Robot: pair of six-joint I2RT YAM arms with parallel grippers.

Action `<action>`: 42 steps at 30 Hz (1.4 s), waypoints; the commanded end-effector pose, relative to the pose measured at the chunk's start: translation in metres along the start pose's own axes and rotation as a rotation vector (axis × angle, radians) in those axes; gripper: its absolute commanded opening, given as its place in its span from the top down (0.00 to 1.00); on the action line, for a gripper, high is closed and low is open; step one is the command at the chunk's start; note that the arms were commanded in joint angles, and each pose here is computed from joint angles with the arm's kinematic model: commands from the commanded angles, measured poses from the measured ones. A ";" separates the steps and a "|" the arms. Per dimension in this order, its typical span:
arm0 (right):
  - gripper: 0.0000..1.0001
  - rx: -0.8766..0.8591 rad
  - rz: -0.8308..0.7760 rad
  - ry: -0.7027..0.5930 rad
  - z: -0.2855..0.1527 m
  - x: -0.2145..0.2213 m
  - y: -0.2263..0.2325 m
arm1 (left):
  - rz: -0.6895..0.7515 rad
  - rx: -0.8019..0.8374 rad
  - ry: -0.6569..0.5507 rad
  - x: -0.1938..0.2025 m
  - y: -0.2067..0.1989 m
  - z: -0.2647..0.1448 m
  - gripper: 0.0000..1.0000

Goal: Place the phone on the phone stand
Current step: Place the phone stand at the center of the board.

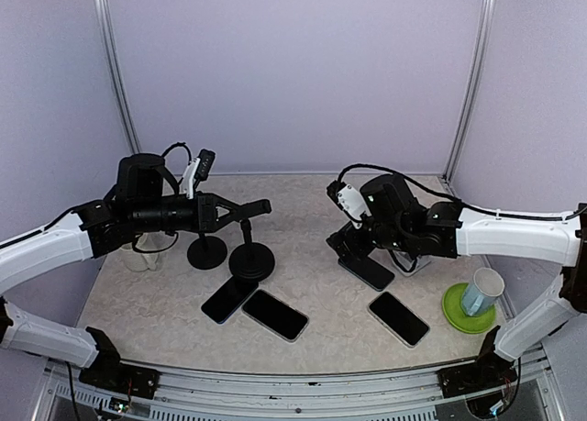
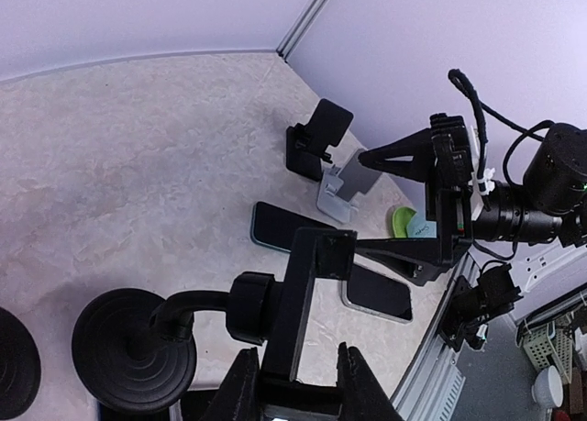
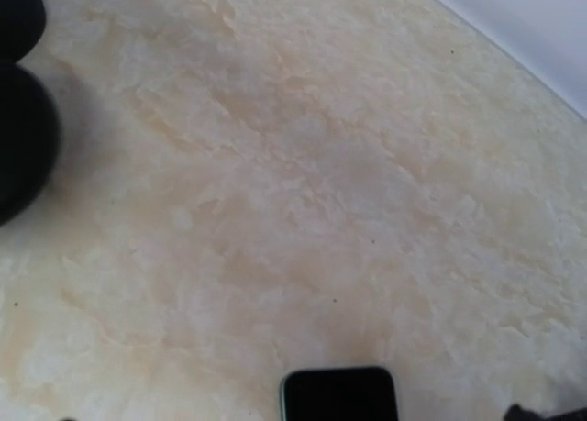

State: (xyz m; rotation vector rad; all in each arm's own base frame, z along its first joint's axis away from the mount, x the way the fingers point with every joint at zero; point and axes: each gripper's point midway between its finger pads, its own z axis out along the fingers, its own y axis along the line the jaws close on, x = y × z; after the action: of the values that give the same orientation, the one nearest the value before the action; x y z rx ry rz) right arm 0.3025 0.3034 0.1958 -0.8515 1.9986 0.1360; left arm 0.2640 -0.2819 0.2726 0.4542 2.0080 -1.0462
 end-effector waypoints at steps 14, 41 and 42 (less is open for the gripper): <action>0.00 0.063 0.071 -0.060 -0.023 0.002 -0.021 | 0.264 0.322 -0.087 -0.072 -0.037 0.033 1.00; 0.00 0.068 0.086 -0.044 -0.019 0.010 -0.021 | 0.186 0.386 0.082 -0.065 0.024 0.107 0.97; 0.00 0.068 0.087 -0.045 -0.019 0.010 -0.021 | 0.185 0.390 0.083 -0.065 0.023 0.108 0.96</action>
State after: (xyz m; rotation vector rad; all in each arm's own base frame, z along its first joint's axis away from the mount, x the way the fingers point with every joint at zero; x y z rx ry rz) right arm 0.2964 0.2796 0.2005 -0.7500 1.9941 0.1363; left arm 0.3642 -0.3473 0.2453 0.8286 1.9191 -1.3213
